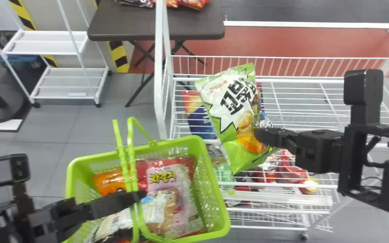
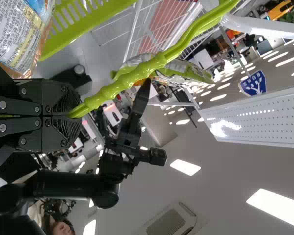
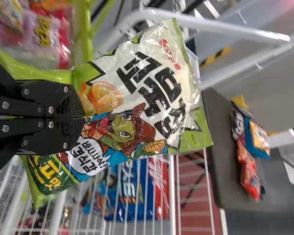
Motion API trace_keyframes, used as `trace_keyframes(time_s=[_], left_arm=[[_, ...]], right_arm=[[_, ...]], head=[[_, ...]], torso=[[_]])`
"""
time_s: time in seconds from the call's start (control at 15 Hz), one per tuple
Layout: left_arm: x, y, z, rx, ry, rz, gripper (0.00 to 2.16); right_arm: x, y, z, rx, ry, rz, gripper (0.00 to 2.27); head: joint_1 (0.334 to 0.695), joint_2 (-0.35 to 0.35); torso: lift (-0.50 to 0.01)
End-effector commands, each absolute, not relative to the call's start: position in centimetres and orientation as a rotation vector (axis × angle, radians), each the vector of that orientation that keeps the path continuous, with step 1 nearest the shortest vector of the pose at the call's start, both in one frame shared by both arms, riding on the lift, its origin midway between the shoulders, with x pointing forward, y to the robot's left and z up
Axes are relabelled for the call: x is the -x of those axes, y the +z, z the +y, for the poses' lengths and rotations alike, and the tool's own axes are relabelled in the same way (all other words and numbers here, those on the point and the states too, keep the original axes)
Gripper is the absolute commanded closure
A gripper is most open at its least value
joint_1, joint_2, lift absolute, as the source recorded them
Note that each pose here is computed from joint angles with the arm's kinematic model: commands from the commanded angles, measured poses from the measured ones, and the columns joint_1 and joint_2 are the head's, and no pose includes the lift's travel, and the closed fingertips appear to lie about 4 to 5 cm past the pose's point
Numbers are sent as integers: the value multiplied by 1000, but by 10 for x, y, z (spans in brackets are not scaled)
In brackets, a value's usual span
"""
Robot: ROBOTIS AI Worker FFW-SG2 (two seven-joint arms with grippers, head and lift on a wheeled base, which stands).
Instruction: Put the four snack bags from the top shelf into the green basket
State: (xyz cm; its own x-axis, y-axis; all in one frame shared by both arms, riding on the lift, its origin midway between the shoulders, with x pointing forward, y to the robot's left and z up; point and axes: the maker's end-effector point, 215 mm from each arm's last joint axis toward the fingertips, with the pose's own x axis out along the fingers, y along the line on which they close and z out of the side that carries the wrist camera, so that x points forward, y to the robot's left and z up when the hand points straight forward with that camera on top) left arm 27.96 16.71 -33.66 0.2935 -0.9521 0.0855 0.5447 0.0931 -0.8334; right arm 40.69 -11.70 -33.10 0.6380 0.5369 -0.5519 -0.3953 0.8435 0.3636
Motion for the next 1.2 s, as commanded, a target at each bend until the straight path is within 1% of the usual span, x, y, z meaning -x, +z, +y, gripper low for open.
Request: trace_keyframes(time_s=[0.0, 0.2, 0.33, 0.4, 0.47, 0.67, 0.8, 0.87, 0.93, 1.0, 1.07, 1.13], left_arm=[[-280, -332, 162, 907, -1227, 556, 2148], [-280, -330, 157, 918, -1240, 556, 2148], [-282, -325, 155, 931, -1249, 546, 2148], [-283, -322, 155, 937, -1254, 543, 2148], [-284, -320, 155, 943, -1255, 543, 2148], [-283, -317, 152, 962, -1263, 543, 2148], [-283, -314, 150, 955, -1268, 539, 2148], [-283, -314, 150, 958, -1268, 541, 2148], [-283, -314, 150, 960, -1266, 543, 2148], [-283, -314, 152, 958, -1262, 540, 2148], [-282, -314, 153, 958, -1259, 541, 2148], [-281, -314, 155, 959, -1253, 541, 2148]], right_arm=[[-381, -333, -78, -220, 644, 740, 2250], [-350, -341, -37, -212, 756, 798, 2250], [-333, -341, -17, -229, 820, 826, 2250], [-328, -344, -12, -229, 837, 842, 2250], [-322, -348, -7, -226, 849, 860, 2250], [-309, -362, 6, -222, 878, 910, 2250], [-302, -380, 12, -224, 889, 963, 2246], [-299, -384, 16, -220, 897, 978, 2125], [-300, -389, 15, -209, 888, 987, 1757], [-297, -397, 9, -185, 874, 1010, 930], [-296, -401, 2, -169, 859, 1021, 43], [-299, -397, -4, -163, 844, 1007, -2]], head=[[695, 85], [695, 150], [695, 190], [695, 228], [695, 246], [695, 288], [695, 304], [695, 309], [695, 314], [695, 324], [695, 326], [695, 325]], torso=[[-5], [-5], [-5], [-5], [-5], [-5], [-5], [-5], [-5], [-5], [-5], [-5]])
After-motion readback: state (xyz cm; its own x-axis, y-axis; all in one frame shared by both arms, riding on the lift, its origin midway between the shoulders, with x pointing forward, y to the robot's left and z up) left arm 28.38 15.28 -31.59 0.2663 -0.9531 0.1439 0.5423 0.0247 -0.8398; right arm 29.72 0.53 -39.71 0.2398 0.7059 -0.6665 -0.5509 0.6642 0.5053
